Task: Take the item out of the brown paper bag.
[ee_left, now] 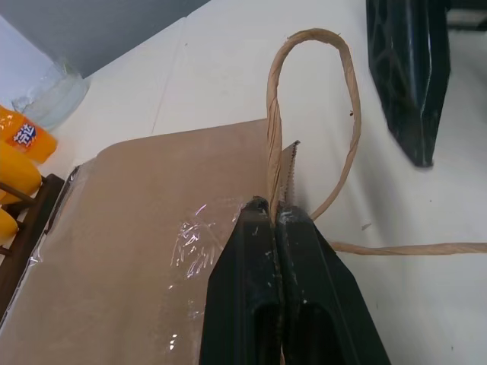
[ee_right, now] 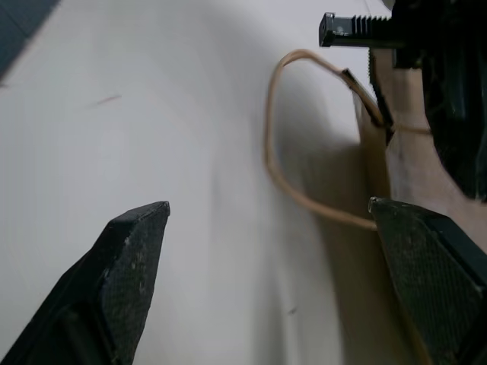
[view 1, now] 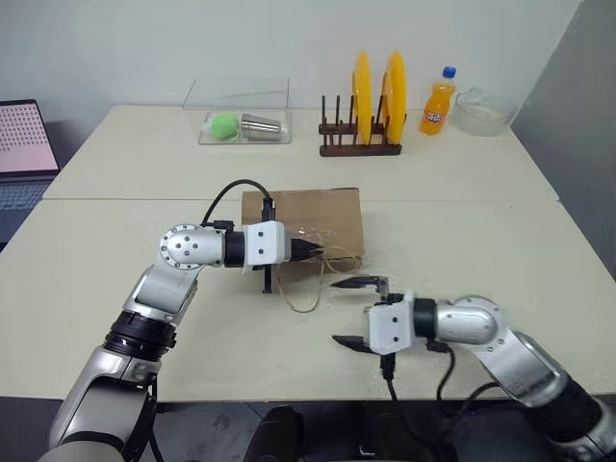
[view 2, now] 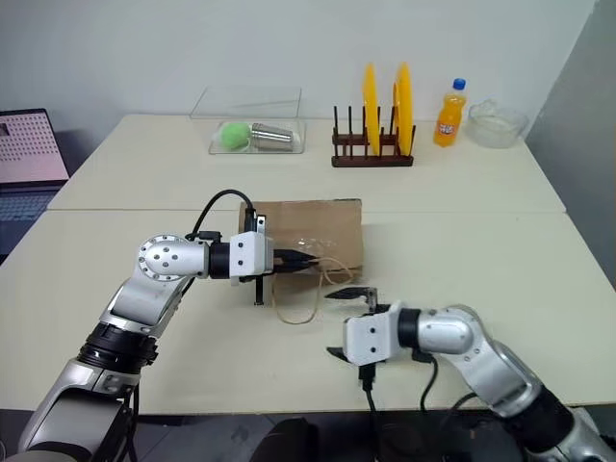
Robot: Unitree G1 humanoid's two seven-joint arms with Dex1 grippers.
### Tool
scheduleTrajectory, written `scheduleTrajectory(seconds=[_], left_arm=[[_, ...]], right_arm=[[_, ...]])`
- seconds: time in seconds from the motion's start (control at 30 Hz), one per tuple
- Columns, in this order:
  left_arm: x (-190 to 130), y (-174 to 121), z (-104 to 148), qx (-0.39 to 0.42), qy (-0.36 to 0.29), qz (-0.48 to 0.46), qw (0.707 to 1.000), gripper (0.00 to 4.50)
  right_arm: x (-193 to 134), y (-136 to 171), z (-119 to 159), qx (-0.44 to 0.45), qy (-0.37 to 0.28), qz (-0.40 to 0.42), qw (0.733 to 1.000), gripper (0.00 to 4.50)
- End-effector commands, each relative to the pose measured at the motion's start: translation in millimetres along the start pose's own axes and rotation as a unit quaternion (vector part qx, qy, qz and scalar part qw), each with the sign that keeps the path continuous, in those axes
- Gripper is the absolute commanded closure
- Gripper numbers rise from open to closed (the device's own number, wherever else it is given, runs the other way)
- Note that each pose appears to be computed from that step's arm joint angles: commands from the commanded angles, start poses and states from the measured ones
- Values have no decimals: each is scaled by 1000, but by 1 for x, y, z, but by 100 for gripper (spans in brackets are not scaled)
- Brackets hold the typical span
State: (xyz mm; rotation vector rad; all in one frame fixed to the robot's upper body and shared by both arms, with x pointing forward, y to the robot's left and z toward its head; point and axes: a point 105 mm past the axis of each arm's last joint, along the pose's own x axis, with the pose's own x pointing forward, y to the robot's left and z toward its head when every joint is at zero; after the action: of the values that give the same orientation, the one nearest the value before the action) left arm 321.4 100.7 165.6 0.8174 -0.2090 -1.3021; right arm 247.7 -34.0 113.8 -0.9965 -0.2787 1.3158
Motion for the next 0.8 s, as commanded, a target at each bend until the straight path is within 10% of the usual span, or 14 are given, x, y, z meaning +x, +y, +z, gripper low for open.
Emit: scheduleTrajectory(seconds=[0.03, 0.27, 0.6, 0.8], left_arm=[[-5, 10, 10, 23, -11, 19, 999, 449], [-6, 10, 8, 25, -7, 27, 999, 450], [-7, 13, 5, 33, 6, 46, 998, 450], [-6, 42, 19, 6, -14, 96, 995, 450]], right_arm=[[12, 3, 0, -61, -12, -3, 998, 7], [38, -8, -9, -90, -9, -61, 994, 71], [43, -6, -16, -78, -2, -89, 993, 435], [46, 19, -23, -76, 8, -37, 996, 444]])
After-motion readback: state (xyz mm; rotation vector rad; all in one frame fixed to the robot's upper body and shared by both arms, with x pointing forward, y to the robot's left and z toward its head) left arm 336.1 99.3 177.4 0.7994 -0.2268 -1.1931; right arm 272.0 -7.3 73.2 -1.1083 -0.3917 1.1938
